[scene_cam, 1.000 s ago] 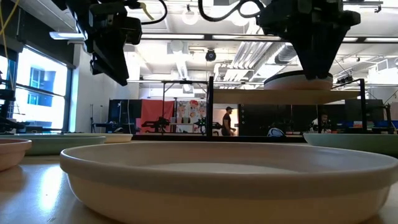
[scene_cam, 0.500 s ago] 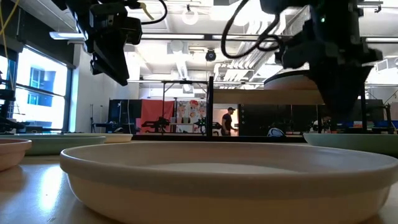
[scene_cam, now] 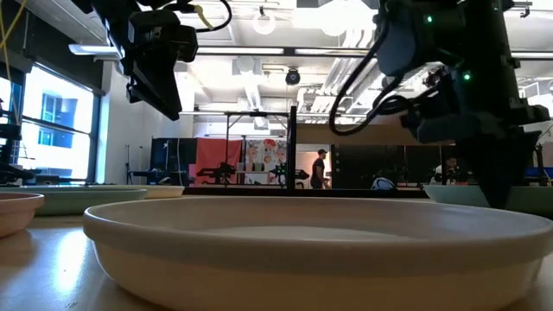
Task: Place and stack plates onto a shelf
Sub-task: Stack the green plate on top of the black plate on the shelf
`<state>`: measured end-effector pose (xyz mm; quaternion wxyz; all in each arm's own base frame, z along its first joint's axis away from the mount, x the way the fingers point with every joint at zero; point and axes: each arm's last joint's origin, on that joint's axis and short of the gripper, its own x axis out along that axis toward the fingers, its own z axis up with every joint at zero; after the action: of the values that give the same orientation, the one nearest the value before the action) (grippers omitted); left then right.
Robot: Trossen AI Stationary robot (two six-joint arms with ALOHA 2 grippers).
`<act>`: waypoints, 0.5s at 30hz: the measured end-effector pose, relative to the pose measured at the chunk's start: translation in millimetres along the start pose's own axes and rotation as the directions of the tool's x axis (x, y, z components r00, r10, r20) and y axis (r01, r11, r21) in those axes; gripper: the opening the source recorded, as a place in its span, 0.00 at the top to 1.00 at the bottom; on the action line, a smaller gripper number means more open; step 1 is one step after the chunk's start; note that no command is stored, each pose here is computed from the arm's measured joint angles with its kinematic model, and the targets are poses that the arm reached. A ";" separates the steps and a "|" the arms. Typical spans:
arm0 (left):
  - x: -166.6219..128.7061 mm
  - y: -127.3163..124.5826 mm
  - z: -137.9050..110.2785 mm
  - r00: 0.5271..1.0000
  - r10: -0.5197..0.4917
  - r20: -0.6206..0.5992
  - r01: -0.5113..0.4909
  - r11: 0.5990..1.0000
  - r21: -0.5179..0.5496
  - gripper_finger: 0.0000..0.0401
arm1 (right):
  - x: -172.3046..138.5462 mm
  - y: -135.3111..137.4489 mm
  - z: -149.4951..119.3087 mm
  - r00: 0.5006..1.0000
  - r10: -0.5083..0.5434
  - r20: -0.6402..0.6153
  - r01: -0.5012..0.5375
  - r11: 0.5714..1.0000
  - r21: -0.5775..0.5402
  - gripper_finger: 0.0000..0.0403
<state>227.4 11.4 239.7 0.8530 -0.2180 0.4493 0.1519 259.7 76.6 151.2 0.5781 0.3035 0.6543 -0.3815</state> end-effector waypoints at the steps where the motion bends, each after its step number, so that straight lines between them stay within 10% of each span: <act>1: 0.0 0.0 0.0 1.000 0.000 0.000 0.000 1.000 0.000 0.75 | 1.0 -0.1 -0.1 1.000 0.003 -0.004 -0.003 1.000 0.000 0.73; 8: 0.0 0.1 0.0 1.000 0.002 0.001 -0.002 1.000 0.001 0.75 | 2.1 0.1 -1.3 0.999 0.017 -0.043 -0.017 1.000 -0.001 0.97; 15: 0.0 0.1 0.0 1.000 0.003 0.002 -0.003 1.000 0.003 0.75 | -16.0 9.6 -1.3 0.996 0.061 -0.067 -0.062 0.998 -0.006 0.99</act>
<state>227.4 11.5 239.7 0.8533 -0.2161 0.4492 0.1528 269.4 83.5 165.7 0.5687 0.3338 0.6651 -0.3504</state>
